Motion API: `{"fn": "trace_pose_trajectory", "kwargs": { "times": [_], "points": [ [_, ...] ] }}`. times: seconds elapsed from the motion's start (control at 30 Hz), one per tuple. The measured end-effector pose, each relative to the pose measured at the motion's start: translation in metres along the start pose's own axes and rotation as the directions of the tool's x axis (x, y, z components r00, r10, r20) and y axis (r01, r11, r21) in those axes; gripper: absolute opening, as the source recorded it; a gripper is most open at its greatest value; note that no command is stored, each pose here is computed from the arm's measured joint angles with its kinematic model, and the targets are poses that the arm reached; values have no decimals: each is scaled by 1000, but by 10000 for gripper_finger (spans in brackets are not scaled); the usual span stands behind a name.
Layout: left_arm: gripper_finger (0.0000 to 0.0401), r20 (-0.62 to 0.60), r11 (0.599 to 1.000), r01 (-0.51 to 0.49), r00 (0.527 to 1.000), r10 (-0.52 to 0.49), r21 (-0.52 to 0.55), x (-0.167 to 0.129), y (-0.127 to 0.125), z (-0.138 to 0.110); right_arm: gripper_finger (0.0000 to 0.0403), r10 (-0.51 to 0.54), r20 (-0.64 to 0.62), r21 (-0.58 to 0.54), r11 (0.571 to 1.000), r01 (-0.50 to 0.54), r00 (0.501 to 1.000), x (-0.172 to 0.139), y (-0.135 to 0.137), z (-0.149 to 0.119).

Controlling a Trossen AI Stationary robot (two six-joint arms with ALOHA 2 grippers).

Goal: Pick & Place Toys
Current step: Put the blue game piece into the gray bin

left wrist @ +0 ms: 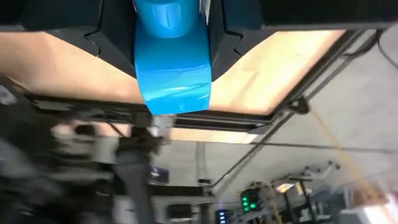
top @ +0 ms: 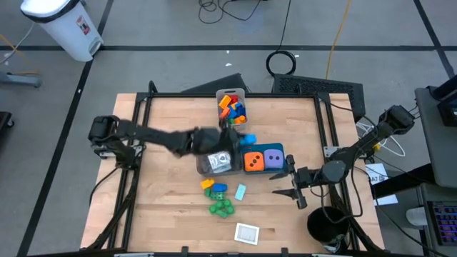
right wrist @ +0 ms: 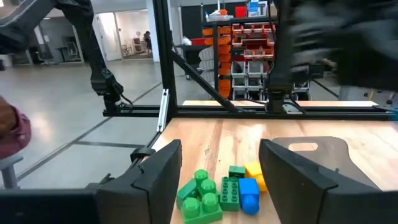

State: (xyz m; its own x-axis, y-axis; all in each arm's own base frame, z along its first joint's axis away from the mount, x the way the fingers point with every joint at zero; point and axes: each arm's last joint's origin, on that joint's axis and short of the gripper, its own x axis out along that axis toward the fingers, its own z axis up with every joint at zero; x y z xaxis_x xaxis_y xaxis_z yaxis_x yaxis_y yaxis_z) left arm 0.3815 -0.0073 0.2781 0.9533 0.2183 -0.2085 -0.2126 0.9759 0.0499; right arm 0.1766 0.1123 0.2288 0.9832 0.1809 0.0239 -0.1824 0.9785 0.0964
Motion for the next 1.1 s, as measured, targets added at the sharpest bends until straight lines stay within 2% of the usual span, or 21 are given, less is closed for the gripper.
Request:
{"fn": "trace_pose_trajectory", "kwargs": {
  "times": [0.17,0.37,0.5,0.6,0.73,1.1],
  "points": [
    [141,-17,995,-67,998,66,-75,10,59,-2,205,-1,-14,-27,1000,1,1000,0,0,-1],
    [141,-81,981,-164,984,155,-106,12,116,-11,205,-2,-21,-42,999,1,1000,0,0,-2],
    [141,-67,977,-152,987,143,-149,12,147,-33,203,-2,-21,-82,997,0,1000,0,0,-2],
    [141,-95,960,-204,977,188,-191,8,166,-53,201,-5,-20,-85,996,3,1000,0,-1,-2],
    [141,-147,937,-246,966,215,-247,6,177,-71,201,-19,-19,-92,996,17,1000,1,-4,-2],
    [141,-242,935,-253,951,193,-250,23,173,-108,201,-55,-42,-90,995,52,998,4,-10,-4]
  ]
}}
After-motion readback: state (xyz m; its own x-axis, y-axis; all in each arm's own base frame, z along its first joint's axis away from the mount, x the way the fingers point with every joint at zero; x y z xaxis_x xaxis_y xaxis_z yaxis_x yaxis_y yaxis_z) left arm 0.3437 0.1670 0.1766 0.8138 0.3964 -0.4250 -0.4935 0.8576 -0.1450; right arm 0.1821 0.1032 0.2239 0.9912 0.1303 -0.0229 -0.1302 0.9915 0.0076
